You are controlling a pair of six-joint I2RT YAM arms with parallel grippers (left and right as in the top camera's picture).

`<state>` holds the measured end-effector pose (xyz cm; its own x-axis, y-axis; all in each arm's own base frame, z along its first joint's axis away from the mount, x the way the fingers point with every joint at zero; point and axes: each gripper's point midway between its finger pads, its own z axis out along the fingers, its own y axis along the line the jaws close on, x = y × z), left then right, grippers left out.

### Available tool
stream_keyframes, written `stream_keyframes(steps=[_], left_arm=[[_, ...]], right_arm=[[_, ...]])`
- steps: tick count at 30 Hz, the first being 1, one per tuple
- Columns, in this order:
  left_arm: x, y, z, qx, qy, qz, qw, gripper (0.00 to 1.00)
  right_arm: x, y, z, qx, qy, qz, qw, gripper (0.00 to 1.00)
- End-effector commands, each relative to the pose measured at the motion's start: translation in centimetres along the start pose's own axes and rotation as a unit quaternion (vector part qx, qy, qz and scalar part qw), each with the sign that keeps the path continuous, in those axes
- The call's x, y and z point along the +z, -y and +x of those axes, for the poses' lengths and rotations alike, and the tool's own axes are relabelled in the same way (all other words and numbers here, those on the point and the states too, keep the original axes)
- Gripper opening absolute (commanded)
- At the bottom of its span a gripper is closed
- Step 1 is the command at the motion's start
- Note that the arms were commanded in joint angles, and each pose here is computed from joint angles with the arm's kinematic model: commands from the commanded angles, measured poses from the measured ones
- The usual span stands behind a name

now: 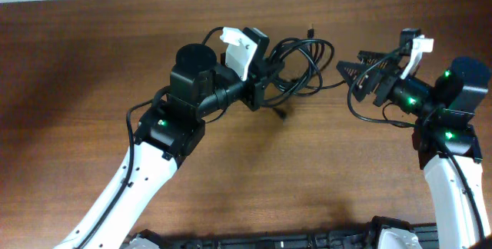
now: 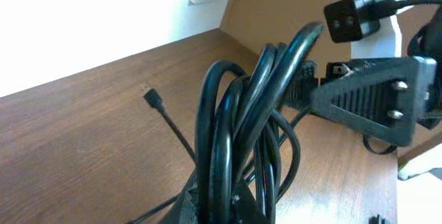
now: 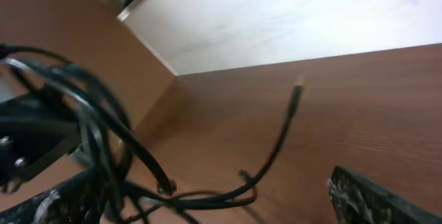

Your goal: Untangle cables

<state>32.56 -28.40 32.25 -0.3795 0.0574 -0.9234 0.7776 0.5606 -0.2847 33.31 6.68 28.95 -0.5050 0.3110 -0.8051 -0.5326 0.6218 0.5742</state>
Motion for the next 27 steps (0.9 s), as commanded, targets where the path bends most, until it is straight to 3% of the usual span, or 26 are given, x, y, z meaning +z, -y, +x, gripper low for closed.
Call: stream_keyframes(steps=[1,20,27], left_arm=[[-0.5,1.5,-1.1,-0.001,0.015,0.018,1.000,0.00],[1.1,8.3,0.9,0.018,-0.013,0.108,0.994,0.00],[-0.9,13.6,1.8,0.060,-0.030,0.269,0.961,0.00]], right_arm=[[-0.2,-1.4,0.1,-0.028,-0.010,-0.039,0.999,0.98],[-0.1,-0.4,-1.0,-0.046,0.014,-0.005,0.999,0.98],[-0.5,3.3,-2.4,-0.042,0.050,0.099,0.993,1.00]])
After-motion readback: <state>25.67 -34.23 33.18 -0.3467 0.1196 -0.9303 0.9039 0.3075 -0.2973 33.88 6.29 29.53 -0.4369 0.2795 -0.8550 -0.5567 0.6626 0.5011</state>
